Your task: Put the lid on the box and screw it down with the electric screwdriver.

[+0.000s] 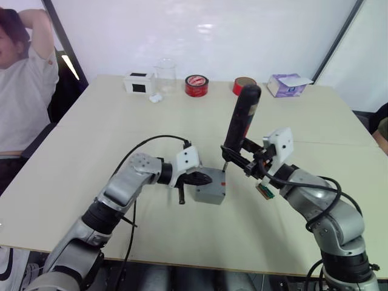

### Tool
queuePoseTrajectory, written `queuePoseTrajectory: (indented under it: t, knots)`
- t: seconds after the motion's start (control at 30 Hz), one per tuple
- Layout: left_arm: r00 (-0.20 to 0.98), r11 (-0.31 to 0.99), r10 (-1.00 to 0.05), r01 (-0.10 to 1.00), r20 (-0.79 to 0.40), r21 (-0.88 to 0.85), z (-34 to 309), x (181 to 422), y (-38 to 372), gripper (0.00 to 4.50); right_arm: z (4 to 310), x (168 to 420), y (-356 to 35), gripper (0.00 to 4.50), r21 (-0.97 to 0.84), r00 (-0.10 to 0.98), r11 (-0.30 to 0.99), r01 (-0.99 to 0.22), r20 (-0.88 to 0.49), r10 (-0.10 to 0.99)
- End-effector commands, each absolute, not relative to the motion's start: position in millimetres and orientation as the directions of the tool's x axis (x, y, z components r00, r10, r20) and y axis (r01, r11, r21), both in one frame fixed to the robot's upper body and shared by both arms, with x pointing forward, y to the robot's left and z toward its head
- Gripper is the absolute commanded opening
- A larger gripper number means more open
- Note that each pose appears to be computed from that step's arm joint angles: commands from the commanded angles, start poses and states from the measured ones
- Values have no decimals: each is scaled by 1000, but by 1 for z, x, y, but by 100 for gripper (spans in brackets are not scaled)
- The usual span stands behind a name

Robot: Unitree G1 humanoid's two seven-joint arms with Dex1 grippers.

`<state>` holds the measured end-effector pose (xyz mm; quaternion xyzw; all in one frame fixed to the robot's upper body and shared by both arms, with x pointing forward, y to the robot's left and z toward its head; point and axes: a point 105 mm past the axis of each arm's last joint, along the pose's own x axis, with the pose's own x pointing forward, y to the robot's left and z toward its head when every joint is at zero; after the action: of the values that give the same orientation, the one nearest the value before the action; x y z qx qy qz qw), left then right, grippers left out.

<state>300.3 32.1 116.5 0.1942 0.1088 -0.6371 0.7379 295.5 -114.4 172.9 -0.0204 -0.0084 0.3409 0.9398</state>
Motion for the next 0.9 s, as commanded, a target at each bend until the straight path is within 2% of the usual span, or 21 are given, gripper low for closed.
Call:
queuePoseTrajectory:
  t: [0.03,0.37,0.9]
  knots:
    - [158,112,-880,986,-447,127,103,299,33,0,119,298,-117,175,60,768,791,-608,-205,606]
    - [159,113,-878,985,-451,128,101,301,33,0,119,301,-123,175,131,795,817,-562,-186,577]
    - [145,100,-878,987,-456,122,100,299,34,0,127,298,-125,175,97,801,815,-572,-148,580]
